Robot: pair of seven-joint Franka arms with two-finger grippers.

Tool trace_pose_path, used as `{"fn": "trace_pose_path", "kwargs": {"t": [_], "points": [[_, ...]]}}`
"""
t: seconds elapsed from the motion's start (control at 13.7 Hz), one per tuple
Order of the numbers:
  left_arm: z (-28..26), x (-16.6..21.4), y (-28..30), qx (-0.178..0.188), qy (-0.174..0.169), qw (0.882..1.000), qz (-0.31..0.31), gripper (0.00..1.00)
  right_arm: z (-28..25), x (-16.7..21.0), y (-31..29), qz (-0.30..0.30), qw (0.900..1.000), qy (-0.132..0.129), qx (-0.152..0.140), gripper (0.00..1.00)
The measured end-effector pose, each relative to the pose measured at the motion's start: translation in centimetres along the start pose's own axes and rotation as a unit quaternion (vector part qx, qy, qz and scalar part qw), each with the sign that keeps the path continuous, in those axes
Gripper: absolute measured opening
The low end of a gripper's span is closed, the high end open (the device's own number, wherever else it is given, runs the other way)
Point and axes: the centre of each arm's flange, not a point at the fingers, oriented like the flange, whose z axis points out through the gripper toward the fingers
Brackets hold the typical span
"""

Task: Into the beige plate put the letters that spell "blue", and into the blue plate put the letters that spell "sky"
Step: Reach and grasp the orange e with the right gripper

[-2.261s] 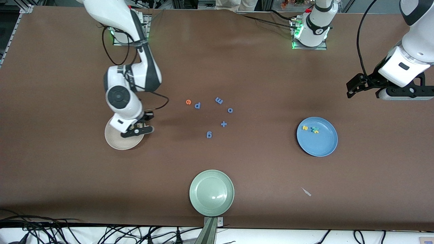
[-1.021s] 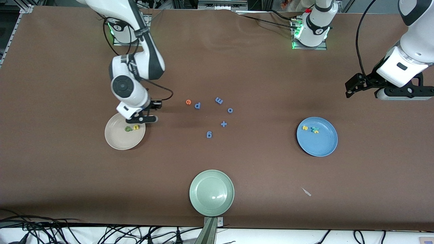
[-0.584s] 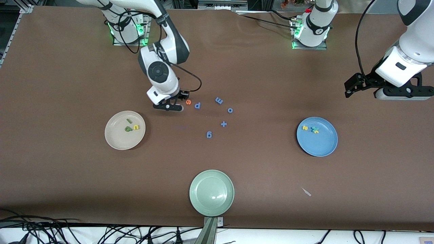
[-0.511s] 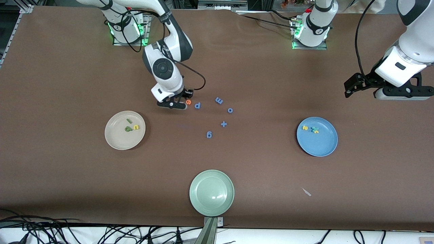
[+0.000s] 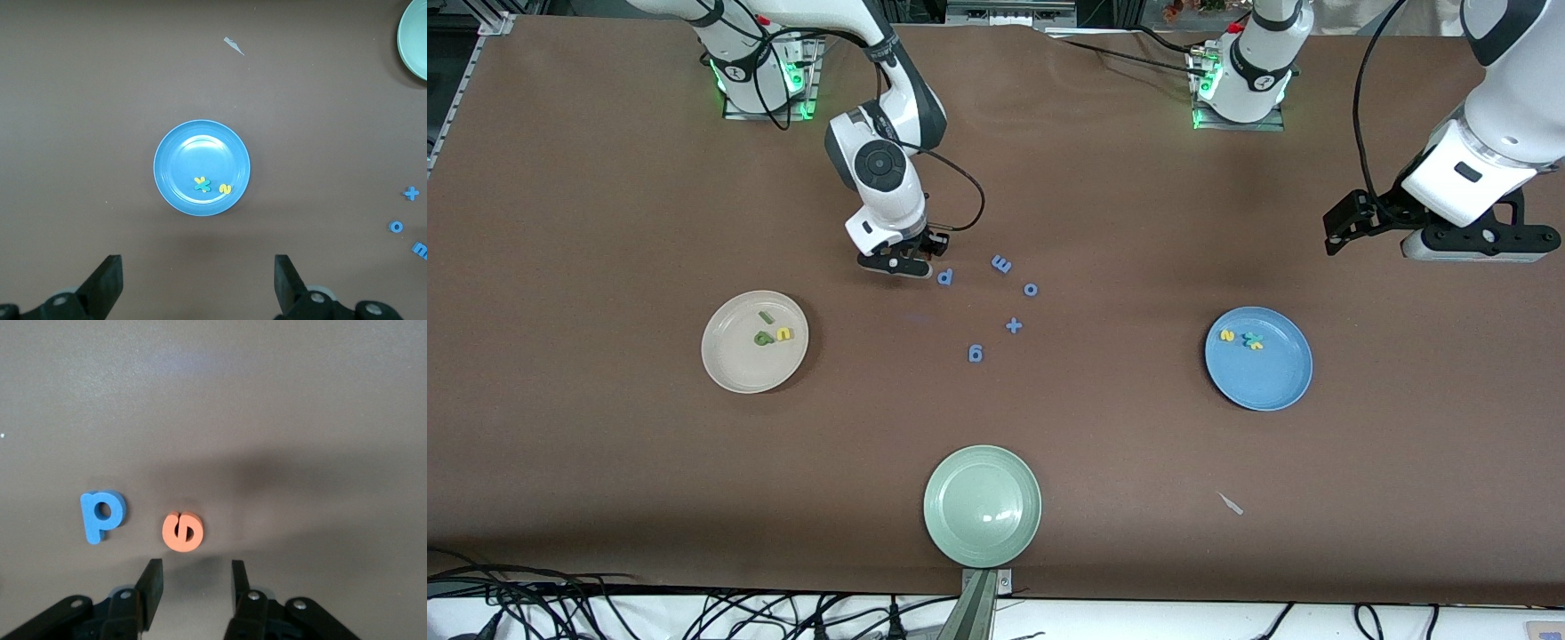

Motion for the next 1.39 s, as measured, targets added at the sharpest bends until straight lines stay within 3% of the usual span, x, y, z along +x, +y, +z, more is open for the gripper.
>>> {"fn": "trace_pose_path", "kwargs": {"t": [0.8,0.95,1.09,1.39], "points": [[-0.1,0.0,0.1,0.0,0.0,1.0,0.001,1.0,1.7,0.8,0.0,0.003,1.0,0.029,0.009,0.49],[-0.1,0.0,0.1,0.0,0.0,1.0,0.001,1.0,1.6,0.8,-0.1,0.003,1.0,0.029,0.01,0.46],[-0.1,0.0,0.1,0.0,0.0,1.0,0.001,1.0,1.5,0.9,-0.2,0.003,0.999,0.03,0.011,0.27],[-0.1,0.0,0.1,0.0,0.0,1.0,0.001,1.0,1.4,1.0,-0.2,0.0,0.999,0.03,0.011,0.28]]}}
